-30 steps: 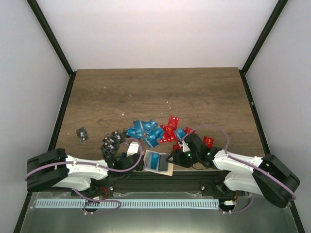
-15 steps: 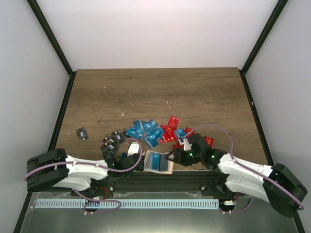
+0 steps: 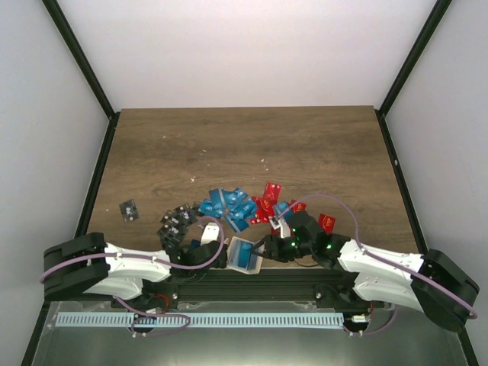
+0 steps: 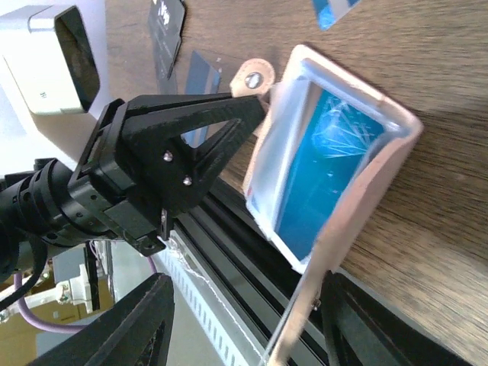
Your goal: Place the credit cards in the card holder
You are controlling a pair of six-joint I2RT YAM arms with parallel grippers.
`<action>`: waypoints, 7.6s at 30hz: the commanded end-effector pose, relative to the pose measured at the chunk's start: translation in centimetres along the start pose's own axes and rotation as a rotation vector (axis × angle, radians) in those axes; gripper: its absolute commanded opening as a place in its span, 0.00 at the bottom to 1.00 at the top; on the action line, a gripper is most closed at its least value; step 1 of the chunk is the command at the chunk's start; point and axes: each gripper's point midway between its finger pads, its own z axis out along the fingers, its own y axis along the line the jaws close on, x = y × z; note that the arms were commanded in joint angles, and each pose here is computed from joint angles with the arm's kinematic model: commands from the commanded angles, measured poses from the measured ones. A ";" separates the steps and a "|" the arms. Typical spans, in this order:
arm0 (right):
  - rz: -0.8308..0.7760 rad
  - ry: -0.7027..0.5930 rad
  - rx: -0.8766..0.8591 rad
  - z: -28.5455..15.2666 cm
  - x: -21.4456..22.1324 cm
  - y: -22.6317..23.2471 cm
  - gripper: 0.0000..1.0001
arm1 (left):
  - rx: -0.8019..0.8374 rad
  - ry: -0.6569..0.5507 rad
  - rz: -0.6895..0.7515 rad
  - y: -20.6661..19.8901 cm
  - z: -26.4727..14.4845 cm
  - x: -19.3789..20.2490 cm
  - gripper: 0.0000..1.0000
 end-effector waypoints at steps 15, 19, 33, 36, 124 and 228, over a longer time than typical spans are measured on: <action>-0.099 0.038 -0.103 4.6 -2.0 5.1 0.55 | -0.056 0.004 -0.092 0.8 0.8 0.3 0.04; -0.106 0.046 -0.083 5.9 -2.7 4.9 0.55 | -0.060 0.001 -0.127 0.8 1.1 0.3 0.04; -0.084 0.067 0.003 8.6 -3.7 0.9 0.54 | -0.022 -0.032 -0.249 0.9 2.8 -1.1 0.04; -0.078 0.060 0.024 8.6 -4.1 0.0 0.53 | 0.005 -0.025 -0.270 0.4 3.4 -1.0 0.04; -0.253 0.127 -0.044 9.2 -3.6 -1.6 0.44 | 0.442 0.065 -0.168 0.6 -0.7 -5.4 0.32; -0.194 0.164 0.085 3.4 4.4 -3.1 0.39 | 0.435 0.073 -0.171 1.1 -0.3 -4.0 0.55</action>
